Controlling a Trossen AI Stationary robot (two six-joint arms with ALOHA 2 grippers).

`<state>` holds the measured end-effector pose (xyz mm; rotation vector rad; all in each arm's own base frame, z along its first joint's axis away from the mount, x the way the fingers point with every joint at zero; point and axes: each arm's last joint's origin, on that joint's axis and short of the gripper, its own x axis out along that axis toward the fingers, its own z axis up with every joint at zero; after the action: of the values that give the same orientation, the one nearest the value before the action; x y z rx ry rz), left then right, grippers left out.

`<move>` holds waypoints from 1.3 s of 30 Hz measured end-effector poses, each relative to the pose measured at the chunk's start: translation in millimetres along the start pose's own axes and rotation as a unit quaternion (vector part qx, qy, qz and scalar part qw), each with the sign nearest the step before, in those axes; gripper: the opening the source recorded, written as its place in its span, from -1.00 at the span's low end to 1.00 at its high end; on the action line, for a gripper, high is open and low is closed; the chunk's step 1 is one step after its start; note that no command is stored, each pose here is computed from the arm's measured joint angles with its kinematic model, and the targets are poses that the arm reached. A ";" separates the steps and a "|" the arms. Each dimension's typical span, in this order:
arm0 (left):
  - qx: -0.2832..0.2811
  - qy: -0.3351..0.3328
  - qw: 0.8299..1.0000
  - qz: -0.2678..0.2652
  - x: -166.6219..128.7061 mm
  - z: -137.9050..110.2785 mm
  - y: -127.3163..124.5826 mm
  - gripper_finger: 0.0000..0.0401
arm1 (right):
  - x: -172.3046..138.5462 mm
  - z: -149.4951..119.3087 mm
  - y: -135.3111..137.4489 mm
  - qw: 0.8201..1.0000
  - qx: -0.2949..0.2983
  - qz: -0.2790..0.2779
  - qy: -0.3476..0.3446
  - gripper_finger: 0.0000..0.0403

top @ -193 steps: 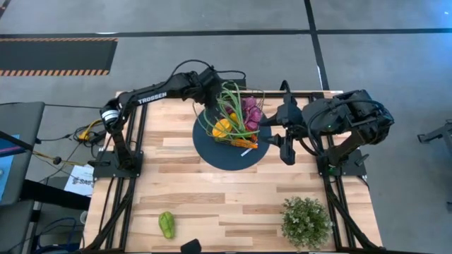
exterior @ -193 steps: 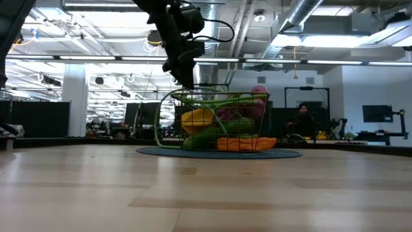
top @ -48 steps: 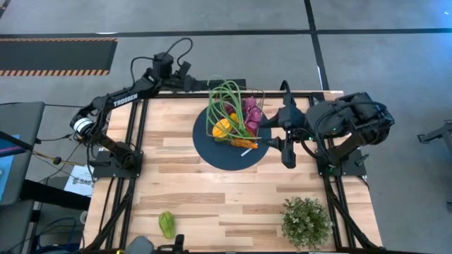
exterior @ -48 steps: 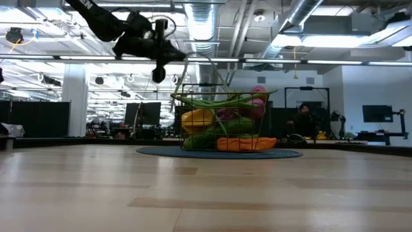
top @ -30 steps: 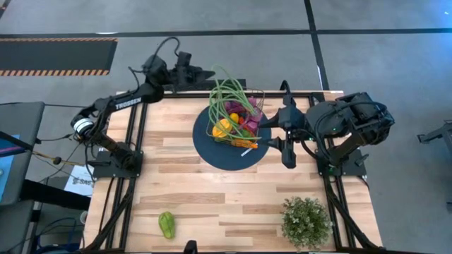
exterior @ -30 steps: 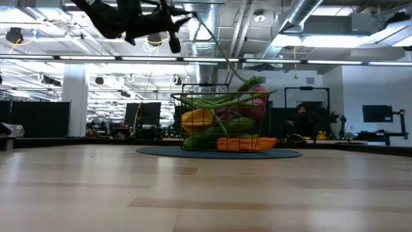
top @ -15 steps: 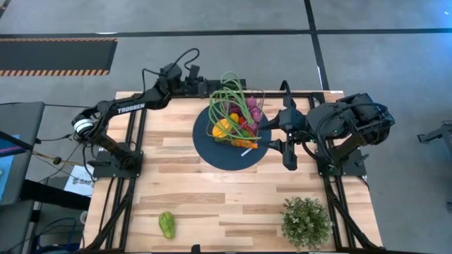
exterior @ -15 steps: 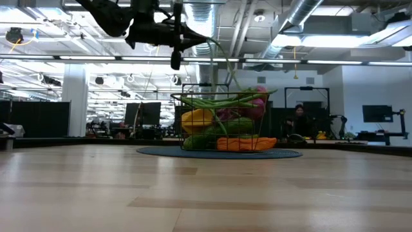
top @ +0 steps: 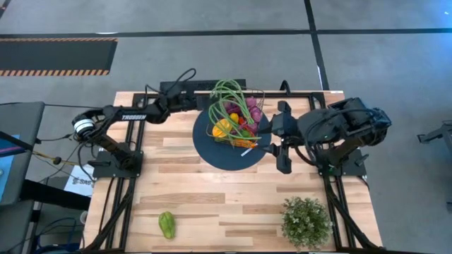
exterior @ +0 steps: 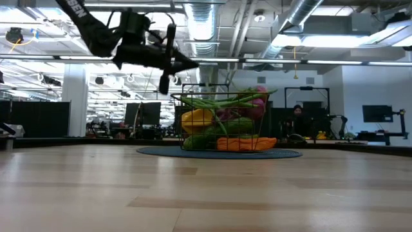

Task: Build produce basket
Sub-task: Put the string beans into the wire basket

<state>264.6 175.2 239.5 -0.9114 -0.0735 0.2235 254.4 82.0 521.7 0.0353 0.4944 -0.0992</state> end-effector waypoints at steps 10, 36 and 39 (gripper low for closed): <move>-0.026 0.034 0.998 0.054 -9.5 -26.1 20.1 -1.00 | 10.6 -1.3 3.8 1.000 -0.006 -0.003 0.012 0.12; 0.109 0.190 0.966 0.139 4.1 -10.6 7.2 0.05 | 9.2 -1.0 3.4 1.000 -0.004 -0.002 0.010 0.12; 0.146 0.226 0.944 0.192 2.8 -3.2 2.0 0.13 | 9.2 -1.0 3.4 1.000 -0.004 -0.002 0.010 0.12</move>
<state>267.5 174.6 235.9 -0.6552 0.5560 0.3702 262.3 84.6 516.5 0.0278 0.5154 -0.1009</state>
